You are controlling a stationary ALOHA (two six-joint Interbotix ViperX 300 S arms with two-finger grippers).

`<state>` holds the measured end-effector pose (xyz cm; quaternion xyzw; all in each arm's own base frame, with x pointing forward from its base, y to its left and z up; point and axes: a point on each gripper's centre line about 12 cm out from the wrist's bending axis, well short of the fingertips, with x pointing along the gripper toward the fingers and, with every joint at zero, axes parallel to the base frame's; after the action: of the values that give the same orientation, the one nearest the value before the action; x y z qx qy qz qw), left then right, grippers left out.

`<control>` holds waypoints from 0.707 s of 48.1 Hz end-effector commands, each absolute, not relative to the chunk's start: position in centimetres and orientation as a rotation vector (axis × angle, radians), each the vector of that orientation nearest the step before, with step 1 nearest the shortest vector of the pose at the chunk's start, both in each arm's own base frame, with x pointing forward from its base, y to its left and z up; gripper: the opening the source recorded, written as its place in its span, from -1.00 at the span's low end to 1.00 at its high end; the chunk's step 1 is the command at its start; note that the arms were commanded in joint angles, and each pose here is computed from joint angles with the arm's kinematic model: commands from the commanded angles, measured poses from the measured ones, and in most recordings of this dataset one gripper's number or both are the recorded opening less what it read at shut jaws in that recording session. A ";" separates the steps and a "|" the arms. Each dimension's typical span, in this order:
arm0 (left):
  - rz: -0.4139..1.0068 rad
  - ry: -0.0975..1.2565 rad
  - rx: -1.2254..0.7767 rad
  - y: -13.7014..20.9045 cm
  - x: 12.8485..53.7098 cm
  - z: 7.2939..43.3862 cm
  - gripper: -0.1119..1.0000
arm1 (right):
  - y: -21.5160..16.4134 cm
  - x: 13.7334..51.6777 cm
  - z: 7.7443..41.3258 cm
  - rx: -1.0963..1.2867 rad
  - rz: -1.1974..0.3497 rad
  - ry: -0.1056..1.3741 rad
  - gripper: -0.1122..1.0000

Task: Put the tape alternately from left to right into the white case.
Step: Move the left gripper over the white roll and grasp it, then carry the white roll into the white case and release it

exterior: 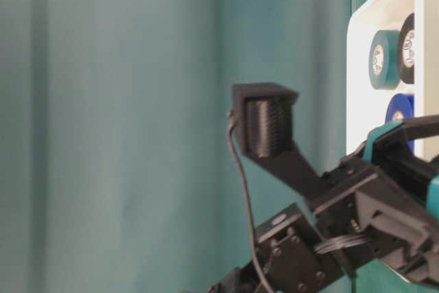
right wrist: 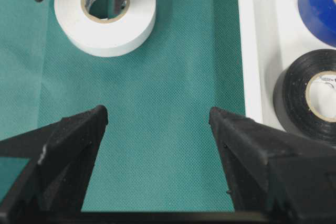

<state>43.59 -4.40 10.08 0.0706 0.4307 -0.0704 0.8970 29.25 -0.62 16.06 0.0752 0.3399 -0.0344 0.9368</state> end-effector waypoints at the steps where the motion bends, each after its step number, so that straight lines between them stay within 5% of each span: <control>1: -0.148 0.868 0.145 -4.7 44.3 11.3 0.52 | -0.5 29.5 16.7 0.157 -0.065 0.668 0.72; 10: -0.153 0.881 0.146 -4.9 44.2 11.2 0.38 | -0.5 29.4 16.7 0.157 -0.065 0.669 0.72; 15: -0.155 0.881 0.151 -4.9 44.2 11.2 0.14 | -0.5 29.5 16.7 0.157 -0.065 0.668 0.72; 26: -0.158 0.901 0.154 -4.9 43.8 10.8 -0.73 | -0.5 29.3 16.6 0.157 -0.066 0.672 0.72; 34: -0.165 0.936 0.157 -5.1 43.5 11.0 -0.84 | -0.5 29.3 16.6 0.156 -0.065 0.672 0.72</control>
<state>43.27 -4.79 9.58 0.0744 0.4576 -0.0767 0.8827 29.12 -0.62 15.92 0.0752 0.3421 -0.0345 0.9360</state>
